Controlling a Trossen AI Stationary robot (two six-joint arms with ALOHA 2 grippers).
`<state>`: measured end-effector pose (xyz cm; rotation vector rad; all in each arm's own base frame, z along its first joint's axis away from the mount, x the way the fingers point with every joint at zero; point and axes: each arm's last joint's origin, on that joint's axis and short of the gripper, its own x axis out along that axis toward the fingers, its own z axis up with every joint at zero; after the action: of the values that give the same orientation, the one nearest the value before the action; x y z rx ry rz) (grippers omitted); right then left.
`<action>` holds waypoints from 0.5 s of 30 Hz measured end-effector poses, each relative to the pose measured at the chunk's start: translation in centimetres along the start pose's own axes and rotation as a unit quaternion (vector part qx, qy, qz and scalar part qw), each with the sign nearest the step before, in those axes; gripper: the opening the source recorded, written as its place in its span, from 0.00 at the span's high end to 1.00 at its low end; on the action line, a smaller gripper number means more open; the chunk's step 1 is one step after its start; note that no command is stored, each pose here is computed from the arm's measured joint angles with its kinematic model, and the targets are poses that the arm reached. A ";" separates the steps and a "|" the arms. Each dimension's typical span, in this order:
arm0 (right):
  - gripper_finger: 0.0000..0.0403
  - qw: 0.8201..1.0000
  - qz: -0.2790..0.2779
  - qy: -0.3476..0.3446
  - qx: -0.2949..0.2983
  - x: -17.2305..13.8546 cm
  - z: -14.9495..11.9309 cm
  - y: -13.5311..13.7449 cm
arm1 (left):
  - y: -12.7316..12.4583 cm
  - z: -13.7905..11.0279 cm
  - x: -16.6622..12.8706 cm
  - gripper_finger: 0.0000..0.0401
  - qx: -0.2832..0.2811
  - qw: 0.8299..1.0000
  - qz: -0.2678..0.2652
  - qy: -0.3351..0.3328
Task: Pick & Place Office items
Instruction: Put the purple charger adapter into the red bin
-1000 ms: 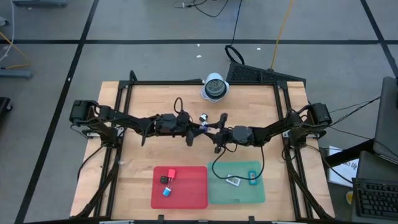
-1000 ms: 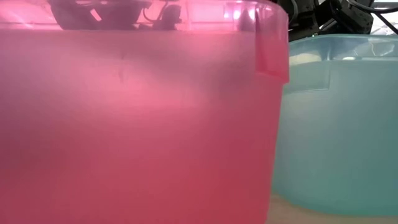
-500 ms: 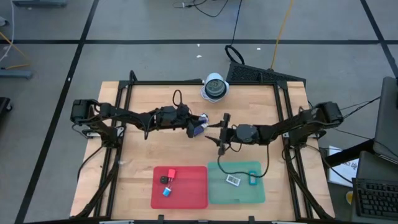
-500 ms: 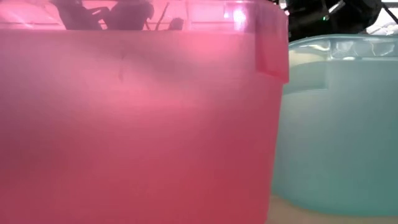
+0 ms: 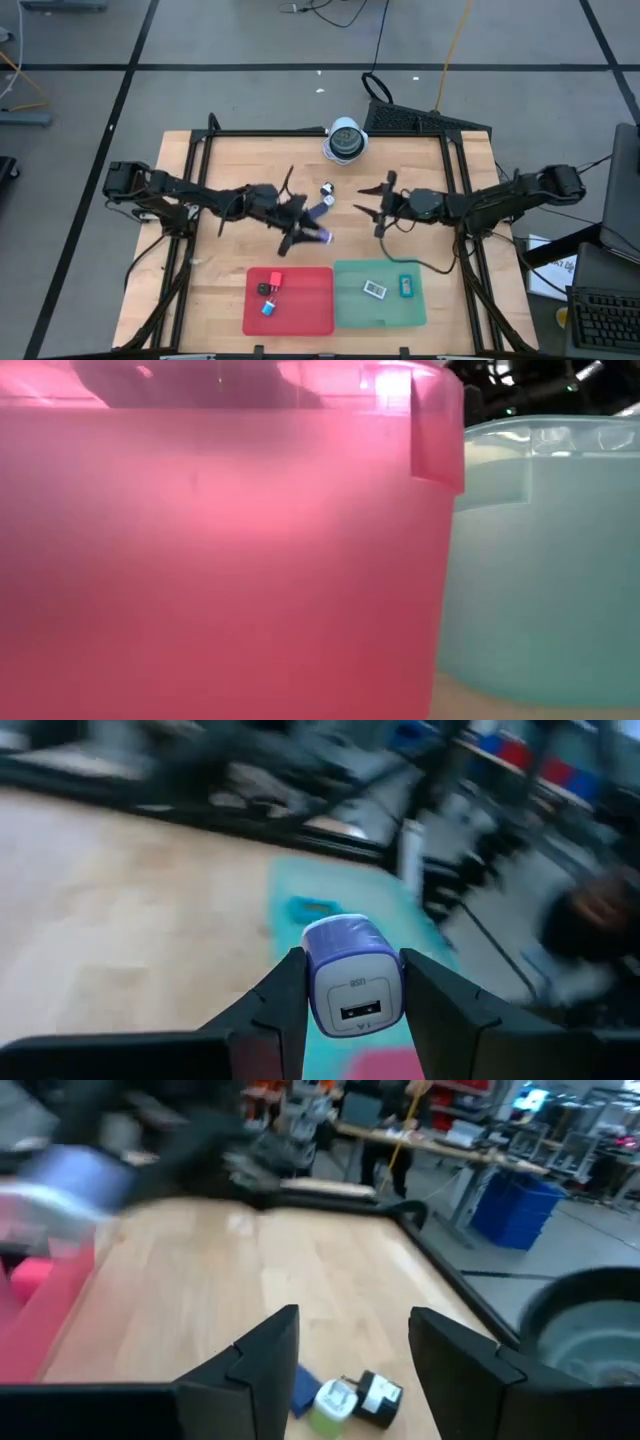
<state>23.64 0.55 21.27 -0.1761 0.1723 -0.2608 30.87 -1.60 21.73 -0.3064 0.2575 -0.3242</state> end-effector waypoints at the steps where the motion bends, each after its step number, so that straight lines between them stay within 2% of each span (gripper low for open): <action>1: 0.56 1.000 -0.005 -0.010 0.007 -0.3 -0.2 -0.2 | -0.8 -0.1 0.1 0.67 0.015 1.000 -0.014 0.003; 5: 0.57 0.998 -0.020 -0.046 0.023 -1.4 -1.1 -0.9 | -3.3 0.1 -0.4 0.67 0.050 0.998 -0.048 0.013; 9: 0.58 0.996 -0.030 -0.071 0.032 -2.1 -1.8 -1.3 | -5.4 -0.1 -1.2 0.67 0.052 0.995 -0.068 0.044; 15: 0.58 0.996 -0.032 -0.073 0.031 -2.1 -1.9 -1.4 | -8.5 -2.6 -1.1 0.67 0.072 0.983 -0.104 0.131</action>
<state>20.93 -0.44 20.02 -0.1388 0.0128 -0.3152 26.78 -9.50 22.42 -0.1470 0.4608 -0.5886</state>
